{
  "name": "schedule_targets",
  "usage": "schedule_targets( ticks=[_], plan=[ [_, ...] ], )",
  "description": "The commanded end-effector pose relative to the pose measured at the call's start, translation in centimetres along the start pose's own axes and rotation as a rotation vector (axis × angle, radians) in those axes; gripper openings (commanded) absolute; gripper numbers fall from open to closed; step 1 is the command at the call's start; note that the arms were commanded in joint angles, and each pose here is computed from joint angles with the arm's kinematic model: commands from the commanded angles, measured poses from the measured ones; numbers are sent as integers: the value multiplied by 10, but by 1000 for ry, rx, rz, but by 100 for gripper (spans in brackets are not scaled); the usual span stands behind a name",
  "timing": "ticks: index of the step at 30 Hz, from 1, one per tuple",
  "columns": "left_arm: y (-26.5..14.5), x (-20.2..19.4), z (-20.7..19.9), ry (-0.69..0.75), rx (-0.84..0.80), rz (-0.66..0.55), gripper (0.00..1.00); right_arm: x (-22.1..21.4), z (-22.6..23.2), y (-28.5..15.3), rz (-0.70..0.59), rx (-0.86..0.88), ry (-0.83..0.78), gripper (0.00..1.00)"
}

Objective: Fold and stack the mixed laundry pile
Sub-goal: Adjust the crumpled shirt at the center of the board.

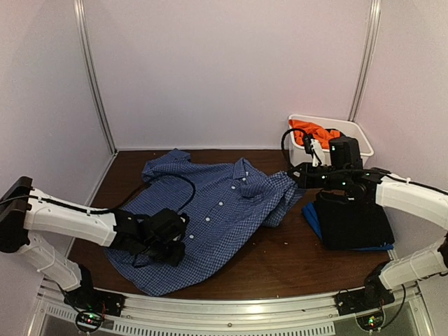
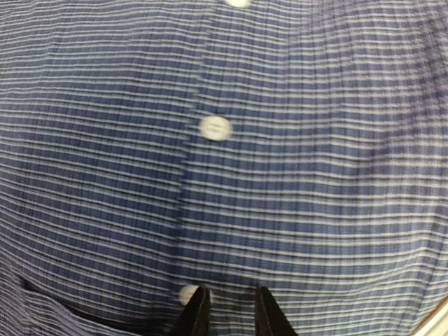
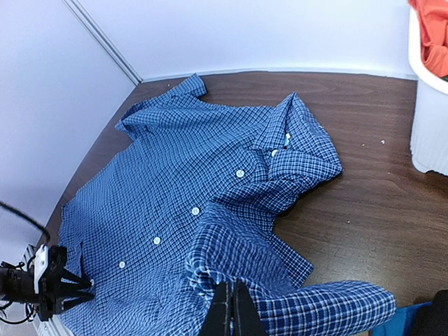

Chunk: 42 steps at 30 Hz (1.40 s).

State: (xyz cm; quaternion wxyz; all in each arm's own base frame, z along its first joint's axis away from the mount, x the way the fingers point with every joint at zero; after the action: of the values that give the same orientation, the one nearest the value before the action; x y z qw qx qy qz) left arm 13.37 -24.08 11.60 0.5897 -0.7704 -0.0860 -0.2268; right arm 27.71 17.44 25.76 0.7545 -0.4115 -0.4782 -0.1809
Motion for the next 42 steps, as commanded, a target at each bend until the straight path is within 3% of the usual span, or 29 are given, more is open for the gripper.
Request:
schedule_targets(
  ticks=[1, 2, 6, 8, 12, 19, 22, 24, 29, 32, 37, 42],
  plan=[
    [-5, 37, 34, -112, 18, -82, 21, -3, -5, -28, -48, -96, 4, 0],
    [-8, 46, 35, -105, 4, -95, 26, -6, -7, -32, -50, -119, 7, 0],
    [-29, 51, 5, 90, -139, -131, 65, 1, -11, -37, -103, -182, 2, 0],
    [-38, 38, -20, 214, -206, -141, 76, 12, -13, -28, -108, -183, -4, 0],
    [-38, 3, -61, 422, -234, -83, 80, 30, -15, -3, -97, -171, -11, 0],
    [-10, -40, -83, 564, -186, 35, 80, 45, -17, 13, -106, -155, -10, 0],
    [4, -47, -81, 579, -120, 64, 76, 46, -19, 12, -102, -167, -12, 0],
    [11, -48, -77, 577, -62, 64, 67, 44, -20, 9, -96, -176, -13, 0],
    [-9, -39, -72, 532, -67, -7, 19, 31, -20, -12, -91, -202, -8, 0],
    [-37, -23, -66, 452, -176, -91, 1, 22, -16, -31, -97, -192, -2, 0],
    [-61, 28, -24, 202, -375, -181, 0, 15, -10, -46, -111, -155, 28, 0],
    [-49, 89, 36, -6, -310, -207, 0, 37, -15, -12, -125, -151, 27, 0]
  ],
)
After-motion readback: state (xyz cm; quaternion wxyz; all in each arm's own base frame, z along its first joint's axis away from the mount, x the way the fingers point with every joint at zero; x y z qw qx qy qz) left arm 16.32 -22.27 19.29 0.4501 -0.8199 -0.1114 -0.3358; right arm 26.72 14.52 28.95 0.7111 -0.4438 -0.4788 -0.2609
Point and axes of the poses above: each gripper's point midway between its finger pads, its own y axis out along the fingers, its own z axis along the line the jaws close on, x = y × z, the point moved 9 cm from there along -y, back along the fingers, and after that the axes turned 15 degrees about -y, right-handed, at the moved point
